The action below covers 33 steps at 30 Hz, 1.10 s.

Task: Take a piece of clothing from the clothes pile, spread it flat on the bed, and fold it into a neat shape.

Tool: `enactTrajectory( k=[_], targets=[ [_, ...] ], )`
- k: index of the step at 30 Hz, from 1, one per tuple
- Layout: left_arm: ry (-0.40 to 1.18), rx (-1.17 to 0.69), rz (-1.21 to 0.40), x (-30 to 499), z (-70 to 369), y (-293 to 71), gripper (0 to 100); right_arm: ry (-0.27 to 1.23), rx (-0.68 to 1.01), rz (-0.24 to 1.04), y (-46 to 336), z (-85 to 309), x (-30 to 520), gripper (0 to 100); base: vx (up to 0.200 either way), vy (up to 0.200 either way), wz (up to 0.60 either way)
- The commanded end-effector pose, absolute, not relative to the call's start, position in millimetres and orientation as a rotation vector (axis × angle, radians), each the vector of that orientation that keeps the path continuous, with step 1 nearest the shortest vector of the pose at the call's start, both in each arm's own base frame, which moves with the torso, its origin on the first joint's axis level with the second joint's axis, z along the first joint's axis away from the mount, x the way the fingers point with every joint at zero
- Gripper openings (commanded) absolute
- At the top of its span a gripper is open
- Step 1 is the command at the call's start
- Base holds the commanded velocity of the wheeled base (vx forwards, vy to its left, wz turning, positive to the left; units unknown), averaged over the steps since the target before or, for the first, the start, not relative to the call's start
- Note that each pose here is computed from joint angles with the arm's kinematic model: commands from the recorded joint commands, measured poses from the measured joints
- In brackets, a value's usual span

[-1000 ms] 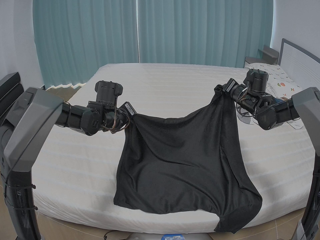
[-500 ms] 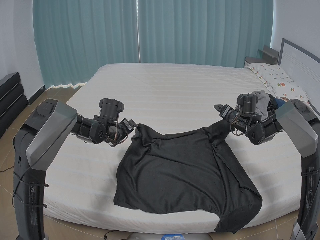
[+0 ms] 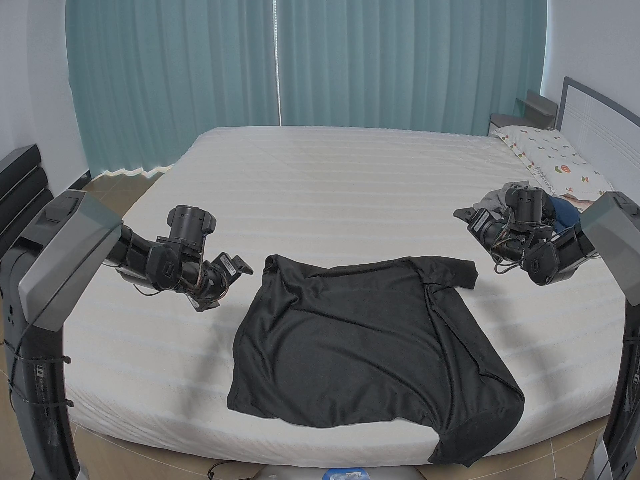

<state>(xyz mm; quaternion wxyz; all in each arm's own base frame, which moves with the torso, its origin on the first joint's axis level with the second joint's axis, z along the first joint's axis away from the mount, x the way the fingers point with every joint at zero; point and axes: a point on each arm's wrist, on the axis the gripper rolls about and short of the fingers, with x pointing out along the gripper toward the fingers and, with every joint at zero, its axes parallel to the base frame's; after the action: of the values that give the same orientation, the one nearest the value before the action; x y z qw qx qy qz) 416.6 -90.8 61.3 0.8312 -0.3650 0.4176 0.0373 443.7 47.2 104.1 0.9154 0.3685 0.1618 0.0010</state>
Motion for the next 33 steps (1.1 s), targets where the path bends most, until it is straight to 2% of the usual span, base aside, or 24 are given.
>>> enactTrajectory(
  k=[1,8,14,20,25,33],
  targets=[
    [0.841,-0.797,0.034,370.1,88.5,-84.6,100,0.348,0.779,0.018,44.8,120.8,418.2,100,0.0,0.0,0.0],
    [0.799,-0.806,0.014,342.4,71.9,-79.5,100,0.49,0.737,0.005,54.8,87.6,394.7,100,0.0,0.0,0.0],
    [0.805,-0.854,0.003,332.8,64.0,-87.2,100,0.576,0.701,0.004,67.6,62.7,390.2,100,0.2,0.0,0.0],
    [0.786,-0.884,-0.014,329.0,54.5,-91.2,100,0.656,0.674,0.007,84.4,30.0,394.3,100,0.0,0.0,0.0],
    [0.778,-0.888,-0.018,327.1,52.6,-90.6,100,0.683,0.602,0.024,98.5,14.7,399.2,100,0.0,0.0,0.0],
    [0.784,-0.888,-0.014,327.6,50.2,-90.8,100,0.683,0.509,-0.067,110.2,6.9,419.3,100,0.0,0.0,0.0]
  ],
)
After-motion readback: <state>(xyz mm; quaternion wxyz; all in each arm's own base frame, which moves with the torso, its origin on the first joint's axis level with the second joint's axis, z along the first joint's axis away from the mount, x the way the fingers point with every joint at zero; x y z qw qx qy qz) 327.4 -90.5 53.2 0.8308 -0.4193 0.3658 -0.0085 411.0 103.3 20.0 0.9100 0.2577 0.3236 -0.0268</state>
